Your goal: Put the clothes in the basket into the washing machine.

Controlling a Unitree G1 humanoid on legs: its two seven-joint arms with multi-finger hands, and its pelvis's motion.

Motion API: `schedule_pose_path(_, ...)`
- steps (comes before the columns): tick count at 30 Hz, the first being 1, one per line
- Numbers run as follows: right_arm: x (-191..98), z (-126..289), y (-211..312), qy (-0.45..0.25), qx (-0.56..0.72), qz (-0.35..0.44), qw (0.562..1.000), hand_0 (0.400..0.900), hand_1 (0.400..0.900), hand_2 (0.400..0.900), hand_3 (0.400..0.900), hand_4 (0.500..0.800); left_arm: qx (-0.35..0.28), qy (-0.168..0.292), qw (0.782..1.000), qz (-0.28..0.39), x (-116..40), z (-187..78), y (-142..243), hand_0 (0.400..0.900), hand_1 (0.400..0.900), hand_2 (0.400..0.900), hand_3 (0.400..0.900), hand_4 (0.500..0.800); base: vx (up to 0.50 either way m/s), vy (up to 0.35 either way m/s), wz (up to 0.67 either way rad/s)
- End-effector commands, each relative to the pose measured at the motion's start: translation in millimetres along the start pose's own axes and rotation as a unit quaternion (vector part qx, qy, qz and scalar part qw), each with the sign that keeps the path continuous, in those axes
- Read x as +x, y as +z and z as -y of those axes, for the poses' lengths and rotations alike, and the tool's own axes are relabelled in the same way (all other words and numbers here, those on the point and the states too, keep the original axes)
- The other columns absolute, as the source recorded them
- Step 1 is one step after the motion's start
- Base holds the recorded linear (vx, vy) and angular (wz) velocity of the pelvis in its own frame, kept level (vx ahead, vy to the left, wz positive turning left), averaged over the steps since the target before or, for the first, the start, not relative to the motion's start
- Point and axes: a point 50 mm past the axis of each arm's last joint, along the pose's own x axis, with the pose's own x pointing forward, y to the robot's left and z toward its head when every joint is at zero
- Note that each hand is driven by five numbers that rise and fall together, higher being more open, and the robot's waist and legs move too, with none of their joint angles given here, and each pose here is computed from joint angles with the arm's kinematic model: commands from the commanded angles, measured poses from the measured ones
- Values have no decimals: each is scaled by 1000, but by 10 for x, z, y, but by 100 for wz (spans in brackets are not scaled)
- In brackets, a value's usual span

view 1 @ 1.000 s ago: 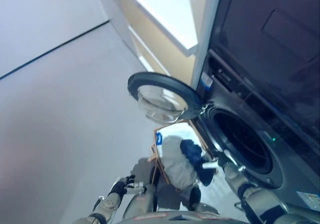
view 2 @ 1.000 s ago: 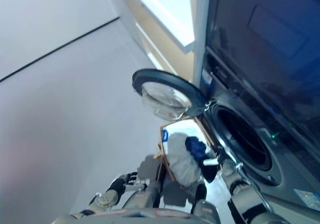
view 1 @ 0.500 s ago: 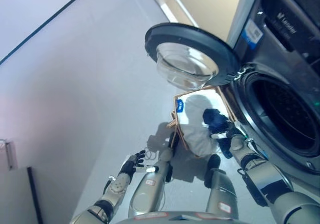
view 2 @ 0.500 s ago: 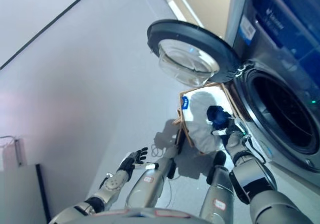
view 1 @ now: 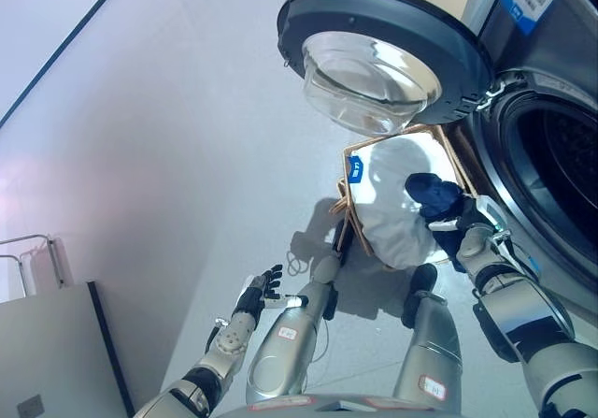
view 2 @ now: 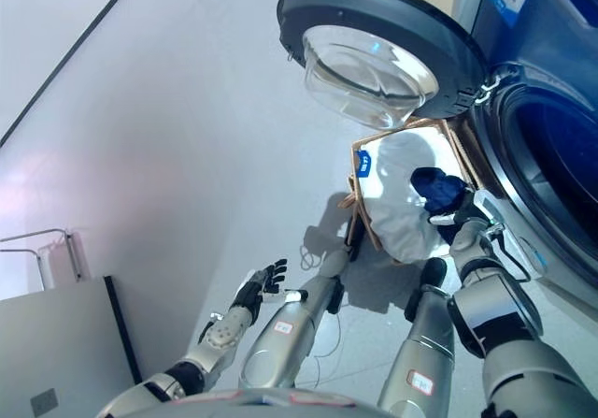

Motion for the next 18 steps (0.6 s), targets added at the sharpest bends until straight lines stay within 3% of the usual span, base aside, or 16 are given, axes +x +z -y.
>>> schedule_pose_path(1, 117, 499, 98, -77, -21, 16, 997, 900, 900, 900, 900, 800, -3, 24, 1000, 0, 30, -31, 28, 900, 900, 900, 900, 800, -11, -11, 19)
schedule_pose_path(13, 164, 976, 116, -149, -7, 7, 989, 900, 900, 900, 900, 800, -21, 38, 997, 62, 99, -71, 318, 900, 900, 900, 900, 800, -17, 2, 20)
schedule_pose_path(14, 164, 999, 111, -153, -9, 5, 988, 843, 843, 843, 843, 766, -21, 38, 997, 64, 96, -67, 320, 900, 900, 900, 900, 800, 23, 9, 12)
schedule_pose_path(15, 164, 1019, 104, -157, -10, 3, 988, 400, 400, 400, 400, 500, -20, 39, 997, 65, 93, -67, 322, 900, 900, 900, 900, 800, 18, 3, 13)
schedule_pose_path(18, 164, 1088, 103, -171, -10, 0, 985, 400, 400, 400, 400, 500, -21, 39, 996, 72, 85, -58, 337, 900, 900, 900, 900, 800, 9, 7, 6)
